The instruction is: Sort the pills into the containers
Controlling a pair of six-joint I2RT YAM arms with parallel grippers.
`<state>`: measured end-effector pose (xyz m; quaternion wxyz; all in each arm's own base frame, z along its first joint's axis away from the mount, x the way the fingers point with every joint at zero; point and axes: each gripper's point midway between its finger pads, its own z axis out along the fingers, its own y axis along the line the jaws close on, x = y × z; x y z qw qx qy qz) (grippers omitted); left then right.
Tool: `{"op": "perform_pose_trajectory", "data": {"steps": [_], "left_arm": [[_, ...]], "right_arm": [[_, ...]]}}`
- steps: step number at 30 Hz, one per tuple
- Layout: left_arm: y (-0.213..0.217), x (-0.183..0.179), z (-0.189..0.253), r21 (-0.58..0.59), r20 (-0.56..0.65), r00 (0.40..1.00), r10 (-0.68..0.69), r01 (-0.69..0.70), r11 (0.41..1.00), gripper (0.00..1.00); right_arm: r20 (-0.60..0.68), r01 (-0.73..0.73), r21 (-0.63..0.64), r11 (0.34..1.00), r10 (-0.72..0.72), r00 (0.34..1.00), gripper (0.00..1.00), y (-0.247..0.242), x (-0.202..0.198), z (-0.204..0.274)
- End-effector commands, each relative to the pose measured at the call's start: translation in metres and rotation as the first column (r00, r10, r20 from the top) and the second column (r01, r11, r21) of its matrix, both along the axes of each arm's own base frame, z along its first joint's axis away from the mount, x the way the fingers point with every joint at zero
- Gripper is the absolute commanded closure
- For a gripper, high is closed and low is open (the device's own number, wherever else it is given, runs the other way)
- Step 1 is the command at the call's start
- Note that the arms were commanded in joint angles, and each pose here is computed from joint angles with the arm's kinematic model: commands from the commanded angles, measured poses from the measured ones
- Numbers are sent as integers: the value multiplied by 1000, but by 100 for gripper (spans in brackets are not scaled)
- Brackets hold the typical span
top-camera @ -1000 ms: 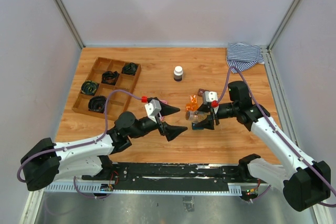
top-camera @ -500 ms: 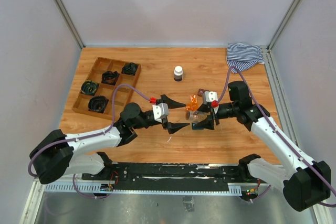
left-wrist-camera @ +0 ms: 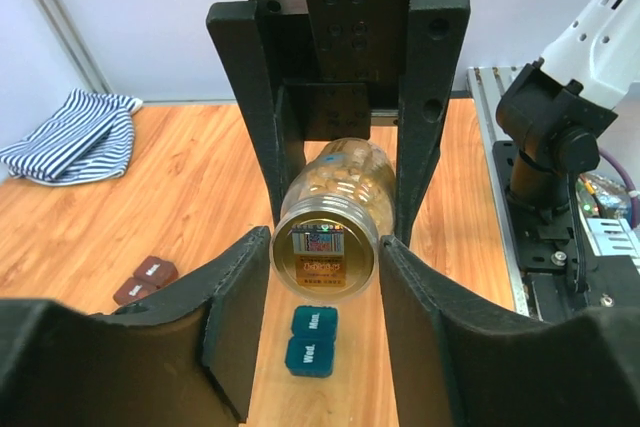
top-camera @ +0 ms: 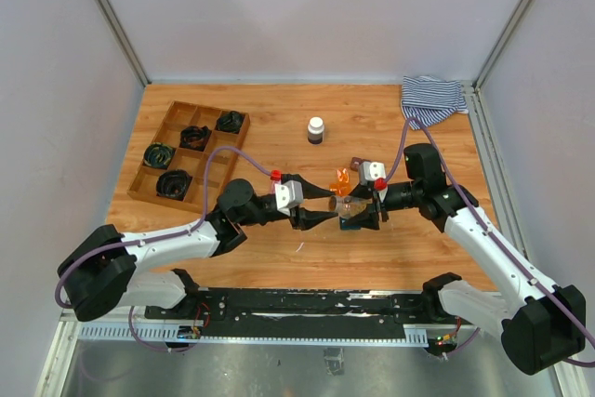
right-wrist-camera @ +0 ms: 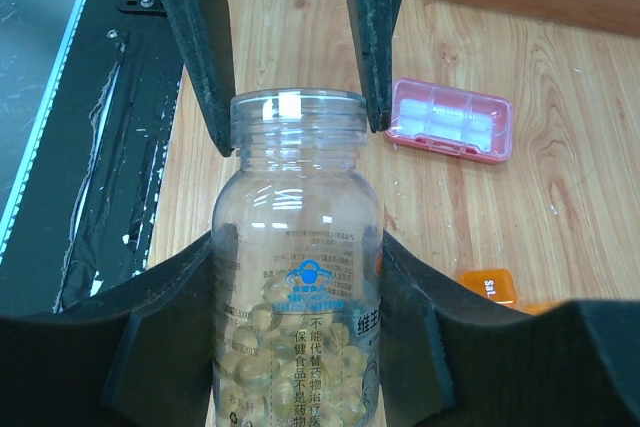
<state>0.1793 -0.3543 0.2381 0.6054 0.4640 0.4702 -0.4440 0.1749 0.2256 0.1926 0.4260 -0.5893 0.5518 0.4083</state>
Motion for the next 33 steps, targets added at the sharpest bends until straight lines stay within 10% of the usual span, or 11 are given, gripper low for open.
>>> {"op": "perform_pose_trajectory", "data": {"steps": [1,10,22,33], "left_arm": [[-2,1,20,-48,12,1000,-8,9,999,52],[1,1,33,-152,-315,949,2,-52,987,67],[3,15,22,-120,-696,698,172,-348,930,91],[3,30,20,-36,-840,492,228,-469,882,90]], "right_arm": [[19,-21,21,1000,20,1000,100,1,-4,8],[21,-19,20,1000,18,1000,99,1,-3,9],[15,-18,18,1000,18,1000,100,1,-4,7],[17,-18,18,1000,17,1000,99,1,-3,7]]}}
